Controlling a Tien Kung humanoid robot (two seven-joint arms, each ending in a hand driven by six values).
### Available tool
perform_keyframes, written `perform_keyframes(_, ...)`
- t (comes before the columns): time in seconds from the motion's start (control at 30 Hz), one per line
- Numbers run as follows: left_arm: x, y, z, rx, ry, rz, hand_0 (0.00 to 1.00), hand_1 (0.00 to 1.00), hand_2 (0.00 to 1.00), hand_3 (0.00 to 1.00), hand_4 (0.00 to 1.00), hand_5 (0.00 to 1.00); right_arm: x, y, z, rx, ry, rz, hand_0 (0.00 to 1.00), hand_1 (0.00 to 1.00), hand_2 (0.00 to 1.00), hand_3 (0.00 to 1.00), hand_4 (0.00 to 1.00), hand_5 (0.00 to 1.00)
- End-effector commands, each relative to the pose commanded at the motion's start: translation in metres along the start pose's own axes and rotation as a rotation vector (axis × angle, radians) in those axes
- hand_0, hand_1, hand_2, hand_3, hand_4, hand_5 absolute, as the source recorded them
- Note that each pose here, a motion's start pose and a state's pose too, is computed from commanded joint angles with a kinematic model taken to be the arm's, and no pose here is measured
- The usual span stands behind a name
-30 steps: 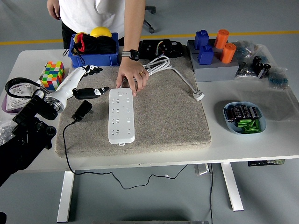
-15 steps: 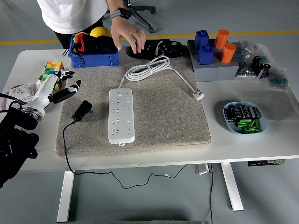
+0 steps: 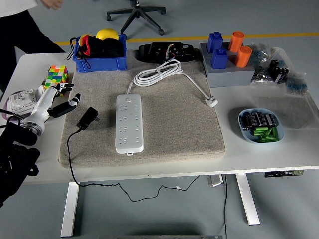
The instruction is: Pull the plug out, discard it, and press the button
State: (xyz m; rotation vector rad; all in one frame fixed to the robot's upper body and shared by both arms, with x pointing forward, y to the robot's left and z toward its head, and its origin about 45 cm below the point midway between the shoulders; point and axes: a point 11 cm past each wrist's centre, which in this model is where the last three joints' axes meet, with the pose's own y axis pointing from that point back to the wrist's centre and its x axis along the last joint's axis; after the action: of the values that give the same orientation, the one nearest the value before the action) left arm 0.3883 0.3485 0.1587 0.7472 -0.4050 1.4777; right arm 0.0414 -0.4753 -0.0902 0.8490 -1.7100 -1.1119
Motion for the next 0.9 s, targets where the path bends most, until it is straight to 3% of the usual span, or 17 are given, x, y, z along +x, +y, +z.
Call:
perform_keyframes(0.3,0.0012,0.0012,-0.0038,0.013,0.003,0.002,0.864,0.847,0.801,0.805,0.596,0.435,0.0000,-0.0002,0.0027,-0.004,0.000,0.000,0.742,0.674,0.673,0.631,0.661,0.522)
perform_keyframes(0.9,0.0094,0.0015,0.0020,0.000,0.013,0.021,0.863,0.840,0.796,0.803,0.590,0.423,-0.0013,-0.0001,0.0022,-0.003,-0.006,-0.003,0.743,0.674,0.673,0.631,0.661,0.522)
